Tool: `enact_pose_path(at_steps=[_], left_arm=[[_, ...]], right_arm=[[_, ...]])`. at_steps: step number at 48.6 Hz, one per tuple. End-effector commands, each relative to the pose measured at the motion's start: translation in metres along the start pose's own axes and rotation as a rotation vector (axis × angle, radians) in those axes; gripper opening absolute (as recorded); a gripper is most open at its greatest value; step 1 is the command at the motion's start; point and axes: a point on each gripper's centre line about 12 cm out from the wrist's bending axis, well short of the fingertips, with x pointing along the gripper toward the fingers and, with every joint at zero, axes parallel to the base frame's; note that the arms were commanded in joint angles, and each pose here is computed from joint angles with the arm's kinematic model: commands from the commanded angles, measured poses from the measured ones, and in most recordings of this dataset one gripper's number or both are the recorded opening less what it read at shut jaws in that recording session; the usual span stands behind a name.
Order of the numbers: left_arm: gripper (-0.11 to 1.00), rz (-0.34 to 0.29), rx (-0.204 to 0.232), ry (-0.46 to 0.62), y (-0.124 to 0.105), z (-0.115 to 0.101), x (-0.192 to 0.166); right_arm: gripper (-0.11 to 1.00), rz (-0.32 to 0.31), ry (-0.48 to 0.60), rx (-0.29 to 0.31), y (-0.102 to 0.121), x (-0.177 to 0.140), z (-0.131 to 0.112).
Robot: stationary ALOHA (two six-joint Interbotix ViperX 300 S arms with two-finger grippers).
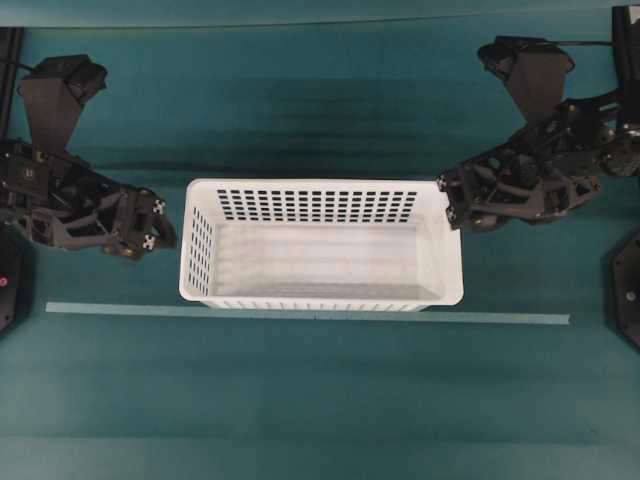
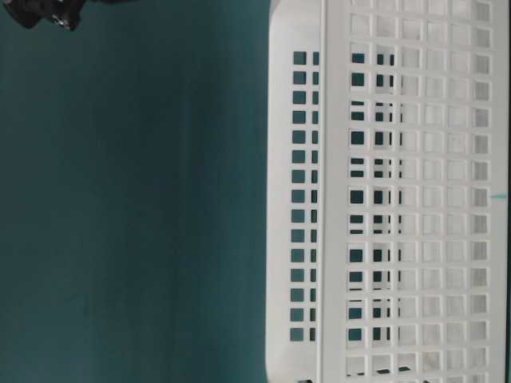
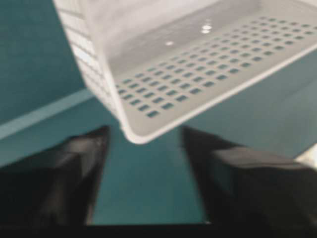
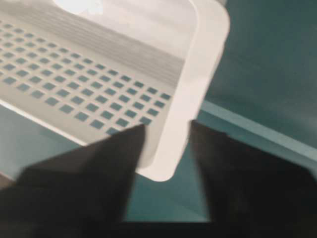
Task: Lift the white basket with both hands.
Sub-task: 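Move both grippers inward toward the short ends of the white basket, then lower both grippers onto the basket's end rims and close them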
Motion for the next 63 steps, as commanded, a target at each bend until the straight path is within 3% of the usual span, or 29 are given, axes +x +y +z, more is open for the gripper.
enact_pose_path(at_steps=[1,5,9,22,40,63], left_arm=[[0.82,-0.002,-0.001,-0.004,-0.005,0.002,0.002],[0.97,0.006,-0.016,-0.003,-0.004,0.002,0.005],[0.95,0.017,-0.038,-0.002,-0.002,0.003,0.009],[0.94,0.085,-0.116,0.015,0.003,0.001,0.03],[0.94,0.145,-0.137,0.023,0.013,0.001,0.067],[0.94,0.187,-0.146,0.03,0.027,0.0,0.107]], right_arm=[[0.66,-0.019,0.017,0.018,0.003,0.009,0.001],[0.85,-0.031,0.023,0.037,0.003,0.014,0.002],[0.92,-0.046,0.031,0.059,0.003,0.019,0.002],[0.91,-0.088,0.049,0.162,0.012,0.037,0.006],[0.91,-0.218,0.082,0.211,-0.01,0.07,-0.005],[0.91,-0.208,0.037,0.235,-0.02,0.101,-0.001]])
